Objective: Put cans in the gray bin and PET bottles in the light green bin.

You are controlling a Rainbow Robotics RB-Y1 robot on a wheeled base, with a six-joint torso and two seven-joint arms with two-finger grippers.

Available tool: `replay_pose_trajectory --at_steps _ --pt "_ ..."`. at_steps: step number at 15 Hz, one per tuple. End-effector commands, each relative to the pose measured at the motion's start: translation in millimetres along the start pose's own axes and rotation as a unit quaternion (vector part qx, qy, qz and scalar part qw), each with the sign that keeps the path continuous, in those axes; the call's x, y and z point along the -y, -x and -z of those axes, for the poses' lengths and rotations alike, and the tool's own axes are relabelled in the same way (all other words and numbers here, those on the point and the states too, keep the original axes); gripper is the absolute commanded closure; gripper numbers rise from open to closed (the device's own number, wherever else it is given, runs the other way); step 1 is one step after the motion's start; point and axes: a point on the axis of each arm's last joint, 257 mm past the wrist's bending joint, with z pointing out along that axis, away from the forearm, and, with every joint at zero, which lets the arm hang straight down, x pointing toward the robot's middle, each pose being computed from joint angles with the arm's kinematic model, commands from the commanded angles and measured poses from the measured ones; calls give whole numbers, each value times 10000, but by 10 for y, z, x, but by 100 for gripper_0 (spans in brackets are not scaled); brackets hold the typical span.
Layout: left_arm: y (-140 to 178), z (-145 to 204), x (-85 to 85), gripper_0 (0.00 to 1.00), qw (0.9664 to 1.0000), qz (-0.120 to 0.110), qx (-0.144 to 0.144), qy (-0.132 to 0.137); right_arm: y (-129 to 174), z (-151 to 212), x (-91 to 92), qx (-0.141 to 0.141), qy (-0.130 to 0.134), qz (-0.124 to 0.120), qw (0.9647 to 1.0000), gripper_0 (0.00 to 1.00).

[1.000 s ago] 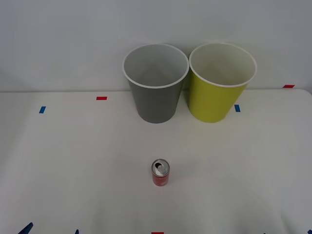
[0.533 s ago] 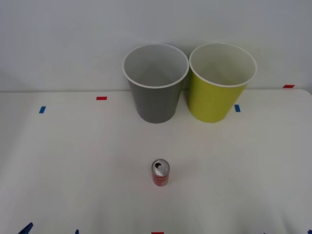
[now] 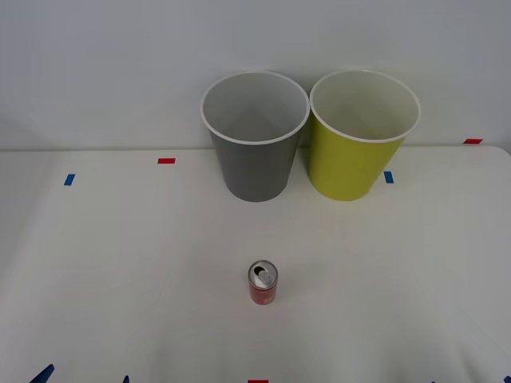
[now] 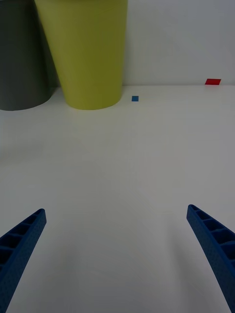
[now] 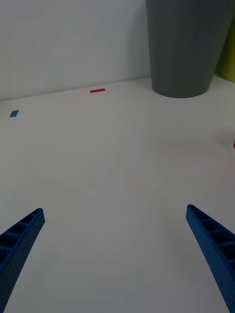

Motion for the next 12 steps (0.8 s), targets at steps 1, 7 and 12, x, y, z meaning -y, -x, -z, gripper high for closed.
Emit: replay_pose_trajectory --at_steps 1,7,12 --pt "0 0 0 0 10000 0 0 0 0 0 0 0 0 0 10000 0" --pt "0 0 0 0 10000 0 0 0 0 0 0 0 0 0 10000 0" --pt "0 0 0 0 10000 0 0 0 0 0 0 0 0 0 10000 0"
